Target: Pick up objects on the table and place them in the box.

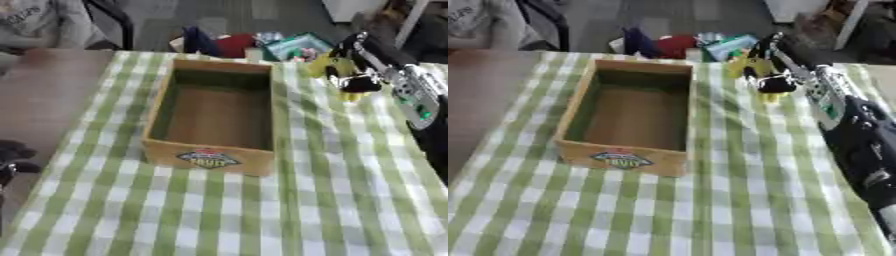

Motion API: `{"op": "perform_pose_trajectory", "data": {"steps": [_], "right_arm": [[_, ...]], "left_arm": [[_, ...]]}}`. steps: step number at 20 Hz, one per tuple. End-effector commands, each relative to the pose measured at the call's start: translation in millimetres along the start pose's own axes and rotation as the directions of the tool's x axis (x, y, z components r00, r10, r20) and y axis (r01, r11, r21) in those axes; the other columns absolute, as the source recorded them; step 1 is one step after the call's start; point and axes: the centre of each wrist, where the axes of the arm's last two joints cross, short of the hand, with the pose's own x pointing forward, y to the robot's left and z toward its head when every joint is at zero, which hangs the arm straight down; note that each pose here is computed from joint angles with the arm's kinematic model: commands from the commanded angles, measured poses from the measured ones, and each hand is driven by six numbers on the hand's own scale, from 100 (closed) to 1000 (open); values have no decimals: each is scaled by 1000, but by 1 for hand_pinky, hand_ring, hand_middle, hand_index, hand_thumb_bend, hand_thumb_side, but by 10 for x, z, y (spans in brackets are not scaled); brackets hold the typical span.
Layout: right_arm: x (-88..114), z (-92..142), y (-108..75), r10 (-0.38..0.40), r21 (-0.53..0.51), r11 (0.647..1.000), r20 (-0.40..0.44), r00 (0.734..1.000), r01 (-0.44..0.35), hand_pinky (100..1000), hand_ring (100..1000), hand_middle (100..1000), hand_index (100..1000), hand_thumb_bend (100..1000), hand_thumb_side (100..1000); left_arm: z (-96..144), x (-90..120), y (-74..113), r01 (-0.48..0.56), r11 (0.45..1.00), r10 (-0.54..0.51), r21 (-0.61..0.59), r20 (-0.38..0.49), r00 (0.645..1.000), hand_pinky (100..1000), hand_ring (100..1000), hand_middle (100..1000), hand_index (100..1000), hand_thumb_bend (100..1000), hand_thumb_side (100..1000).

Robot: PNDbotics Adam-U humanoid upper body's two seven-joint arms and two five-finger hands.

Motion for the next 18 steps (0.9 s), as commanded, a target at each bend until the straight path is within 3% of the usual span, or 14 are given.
{"op": "perform_pose_trajectory", "data": {"steps": [1, 5, 6, 7, 11, 18], "right_arm": [[115, -134, -372, 31, -87, 996, 88, 996, -23, 228, 189, 376, 502, 100, 158], [409, -348, -455, 8, -97, 995, 211, 977, 12, 230, 190, 376, 503, 100, 145], [491, -410, -449, 1, -91, 996, 240, 971, 21, 231, 190, 376, 503, 100, 192], [570, -472, -432, -8, -81, 996, 266, 964, 31, 231, 191, 377, 503, 100, 154], [853, -693, -249, -51, -13, 998, 339, 939, 59, 231, 192, 379, 506, 100, 191], [1153, -869, 129, -94, 102, 993, 389, 917, 59, 260, 227, 405, 540, 100, 198]], "left_arm": [[-23, 63, 12, 10, 1000, -9, -8, 26, 1000, 523, 609, 551, 504, 121, 616], [-19, 55, 5, 8, 1000, -7, -12, 23, 1000, 523, 609, 551, 505, 123, 614], [-19, 53, -1, 6, 1000, -5, -14, 22, 1000, 523, 609, 551, 505, 123, 614], [-19, 52, -7, 3, 1000, -3, -17, 21, 1000, 523, 609, 551, 505, 124, 614], [-29, 54, -41, -8, 1000, 9, -31, 22, 1000, 523, 609, 551, 504, 124, 612], [-64, 75, -100, -27, 998, 29, -52, 32, 999, 523, 609, 551, 504, 125, 613]]}}
